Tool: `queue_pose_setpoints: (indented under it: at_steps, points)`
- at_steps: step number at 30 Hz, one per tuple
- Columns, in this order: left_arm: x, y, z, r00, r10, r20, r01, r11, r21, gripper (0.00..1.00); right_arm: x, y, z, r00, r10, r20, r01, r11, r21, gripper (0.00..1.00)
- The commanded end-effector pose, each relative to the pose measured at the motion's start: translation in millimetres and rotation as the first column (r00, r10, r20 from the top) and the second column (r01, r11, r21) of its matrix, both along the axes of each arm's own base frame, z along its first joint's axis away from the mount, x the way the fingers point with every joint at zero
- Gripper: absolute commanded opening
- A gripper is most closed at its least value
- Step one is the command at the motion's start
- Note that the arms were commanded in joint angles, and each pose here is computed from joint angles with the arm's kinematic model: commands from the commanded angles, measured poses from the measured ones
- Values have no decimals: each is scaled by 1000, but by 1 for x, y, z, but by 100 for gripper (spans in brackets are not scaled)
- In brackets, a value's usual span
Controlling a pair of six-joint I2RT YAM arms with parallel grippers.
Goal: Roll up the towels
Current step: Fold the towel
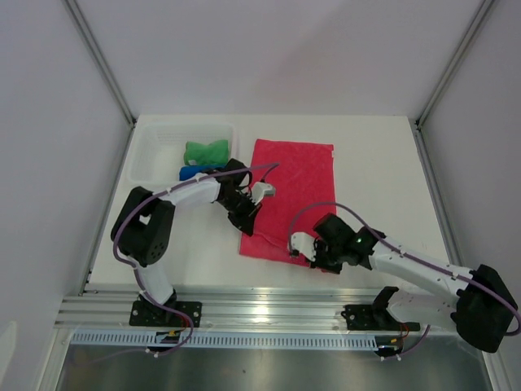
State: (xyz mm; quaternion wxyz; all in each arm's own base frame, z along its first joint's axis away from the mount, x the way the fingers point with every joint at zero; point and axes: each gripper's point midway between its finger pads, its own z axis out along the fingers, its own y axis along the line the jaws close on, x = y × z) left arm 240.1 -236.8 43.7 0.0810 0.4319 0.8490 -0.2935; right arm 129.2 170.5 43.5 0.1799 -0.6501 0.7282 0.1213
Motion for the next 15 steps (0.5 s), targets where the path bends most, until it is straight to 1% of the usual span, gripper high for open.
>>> queue_pose_setpoints:
  at_steps: [1,2,4,7,8,9,12,13,14,15]
  points:
    - [22,-4,44,990,7,139,-1,999,-48,1,30,12,37,995,-82,48,76,990,118,0]
    - [25,-5,49,989,22,146,-14,999,-52,1,41,9,41,991,-123,55,115,984,136,0]
    - [36,-6,55,983,43,177,-34,998,-51,1,58,9,48,984,-158,78,144,976,163,0]
    - [54,-10,66,972,72,223,-63,997,-50,1,97,5,59,958,-261,122,234,951,200,0]
    - [62,-11,72,967,87,241,-76,996,-54,1,115,3,62,943,-303,136,272,939,210,0]
    - [66,-10,69,966,95,241,-87,995,-42,1,125,0,63,932,-330,151,296,932,211,0]
    - [94,-10,82,943,142,301,-137,990,-38,1,165,-9,69,885,-414,212,370,903,219,0]
    - [105,-10,83,934,159,320,-159,987,-28,1,180,-10,74,864,-442,242,387,890,242,0]
    - [116,-10,89,923,177,342,-175,984,-36,1,191,-14,66,852,-464,245,418,882,218,0]
    - [122,-10,89,917,186,353,-187,982,-31,1,204,-15,72,836,-482,263,431,873,231,0]
